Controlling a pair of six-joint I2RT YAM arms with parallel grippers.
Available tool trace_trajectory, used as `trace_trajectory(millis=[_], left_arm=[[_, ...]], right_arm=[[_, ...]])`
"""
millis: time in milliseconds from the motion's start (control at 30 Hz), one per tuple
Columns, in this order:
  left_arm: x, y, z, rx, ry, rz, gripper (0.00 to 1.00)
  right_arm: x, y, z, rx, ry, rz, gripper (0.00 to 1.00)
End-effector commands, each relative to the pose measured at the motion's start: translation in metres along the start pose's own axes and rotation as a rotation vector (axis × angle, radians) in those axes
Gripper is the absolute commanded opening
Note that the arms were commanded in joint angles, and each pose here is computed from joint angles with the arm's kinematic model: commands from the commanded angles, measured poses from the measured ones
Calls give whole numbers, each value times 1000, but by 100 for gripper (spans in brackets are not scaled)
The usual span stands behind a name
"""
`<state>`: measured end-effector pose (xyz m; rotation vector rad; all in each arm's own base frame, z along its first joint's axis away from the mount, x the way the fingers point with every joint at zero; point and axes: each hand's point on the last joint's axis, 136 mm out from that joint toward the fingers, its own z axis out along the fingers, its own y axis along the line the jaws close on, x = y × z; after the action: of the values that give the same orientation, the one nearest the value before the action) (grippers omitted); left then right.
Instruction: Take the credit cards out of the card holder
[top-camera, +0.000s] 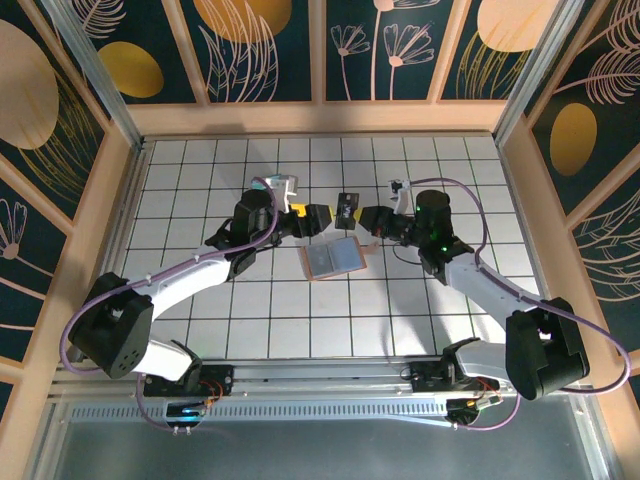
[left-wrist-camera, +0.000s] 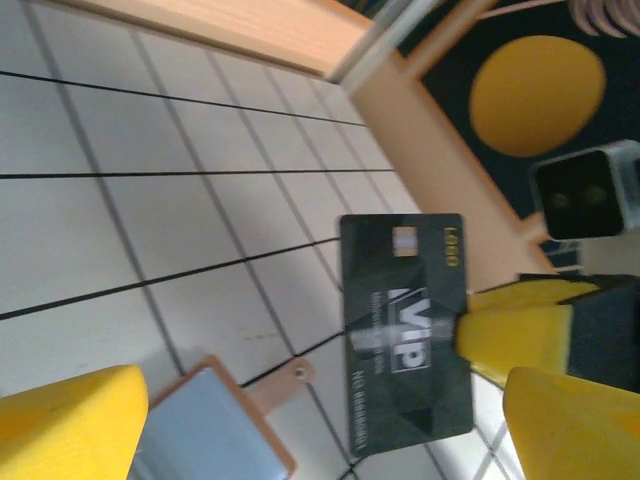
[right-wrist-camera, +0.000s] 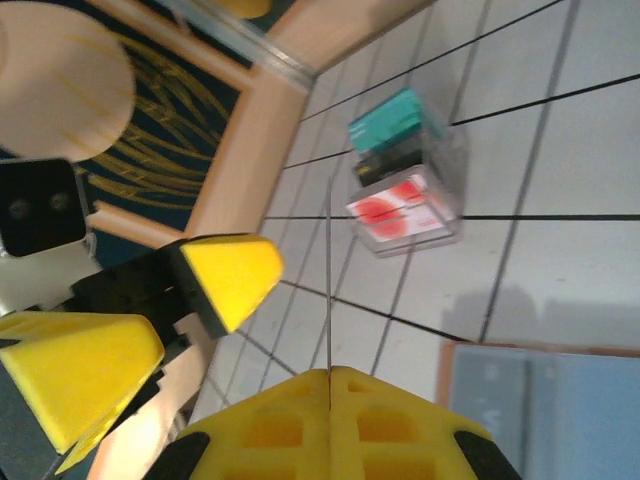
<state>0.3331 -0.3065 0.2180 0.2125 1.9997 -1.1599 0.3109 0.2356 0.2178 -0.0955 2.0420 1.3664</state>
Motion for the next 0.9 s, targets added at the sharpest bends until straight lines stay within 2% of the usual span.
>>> trace_trajectory(millis=[0, 167, 267, 533, 800, 867], left_arm=[[0, -27, 2, 158, 28, 12, 88], [0, -31, 6, 195, 37, -2, 87], [-1, -37, 8, 234, 35, -16, 83], [-6, -49, 8, 300, 21, -32, 50], [-5, -46, 7, 279, 29, -13, 18], [-5, -42, 7, 251, 33, 7, 5]], right_arm=[[-2, 33, -6, -161, 7, -32, 0], [-1, 42, -6, -218, 18, -25, 0], [0, 42, -5, -227, 24, -21, 0], [3, 46, -3, -260, 40, -16, 0], [7, 44, 0, -263, 54, -10, 0], [7, 44, 0, -260, 55, -12, 0]])
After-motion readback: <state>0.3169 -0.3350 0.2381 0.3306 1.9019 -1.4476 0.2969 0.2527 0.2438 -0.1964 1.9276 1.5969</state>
